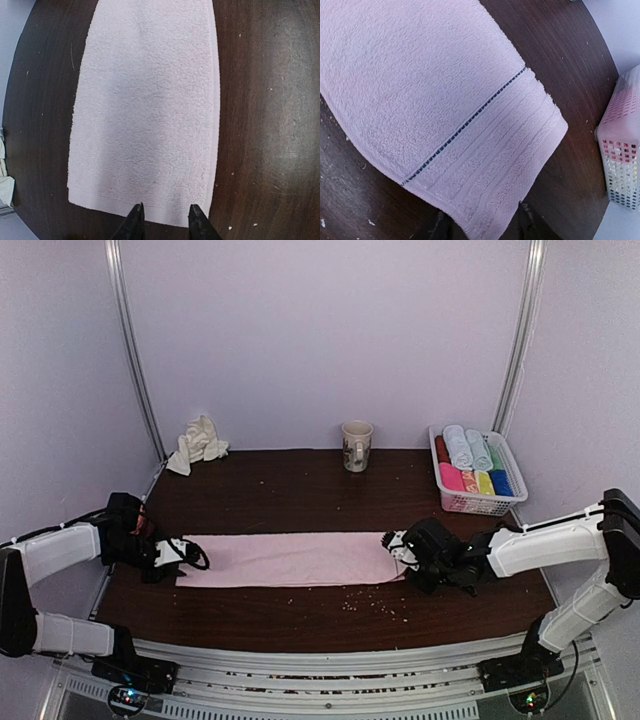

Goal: Roll the towels
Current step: Fold the towel at the center of the board, then adjust the towel at the center of the board.

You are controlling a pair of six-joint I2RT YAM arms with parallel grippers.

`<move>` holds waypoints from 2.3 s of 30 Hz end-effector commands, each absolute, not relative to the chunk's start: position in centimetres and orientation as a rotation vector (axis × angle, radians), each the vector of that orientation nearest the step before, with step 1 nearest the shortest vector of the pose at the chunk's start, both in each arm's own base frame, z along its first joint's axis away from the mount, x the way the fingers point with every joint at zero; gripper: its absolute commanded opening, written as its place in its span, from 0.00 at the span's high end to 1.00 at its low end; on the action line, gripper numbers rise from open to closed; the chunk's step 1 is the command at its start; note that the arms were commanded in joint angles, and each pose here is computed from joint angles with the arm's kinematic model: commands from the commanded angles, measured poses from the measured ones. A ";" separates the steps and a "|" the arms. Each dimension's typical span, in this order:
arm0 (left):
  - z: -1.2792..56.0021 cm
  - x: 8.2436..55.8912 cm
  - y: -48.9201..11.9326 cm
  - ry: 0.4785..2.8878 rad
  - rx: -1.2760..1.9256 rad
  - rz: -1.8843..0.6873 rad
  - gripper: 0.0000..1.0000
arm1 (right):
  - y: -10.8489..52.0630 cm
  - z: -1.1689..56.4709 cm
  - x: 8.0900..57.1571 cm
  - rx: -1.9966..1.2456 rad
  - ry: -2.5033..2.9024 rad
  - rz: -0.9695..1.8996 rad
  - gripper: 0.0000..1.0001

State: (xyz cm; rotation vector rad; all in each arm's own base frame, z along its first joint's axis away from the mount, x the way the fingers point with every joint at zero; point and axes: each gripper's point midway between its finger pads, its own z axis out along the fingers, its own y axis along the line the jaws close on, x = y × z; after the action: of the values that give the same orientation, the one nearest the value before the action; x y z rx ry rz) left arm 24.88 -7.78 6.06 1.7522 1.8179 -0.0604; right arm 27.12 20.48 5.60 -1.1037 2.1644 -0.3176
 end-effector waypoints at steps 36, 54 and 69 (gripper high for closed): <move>9.8 39.0 -4.8 1.978 1.070 0.251 0.03 | 16.1 10.8 37.5 -0.158 2.127 -0.523 0.00; 4.0 39.0 -2.7 2.101 1.102 0.448 0.03 | 13.6 5.1 38.8 -0.136 2.237 -0.726 0.00; 12.7 40.1 -4.5 2.025 0.963 0.321 0.02 | 14.3 15.1 37.6 0.049 2.107 -0.342 0.00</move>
State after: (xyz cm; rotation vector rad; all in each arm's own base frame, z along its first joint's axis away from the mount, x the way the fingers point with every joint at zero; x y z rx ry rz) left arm 38.87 -3.46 6.85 1.0585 2.1068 0.3793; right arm 38.26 14.51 10.30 -0.0811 2.1981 -0.5312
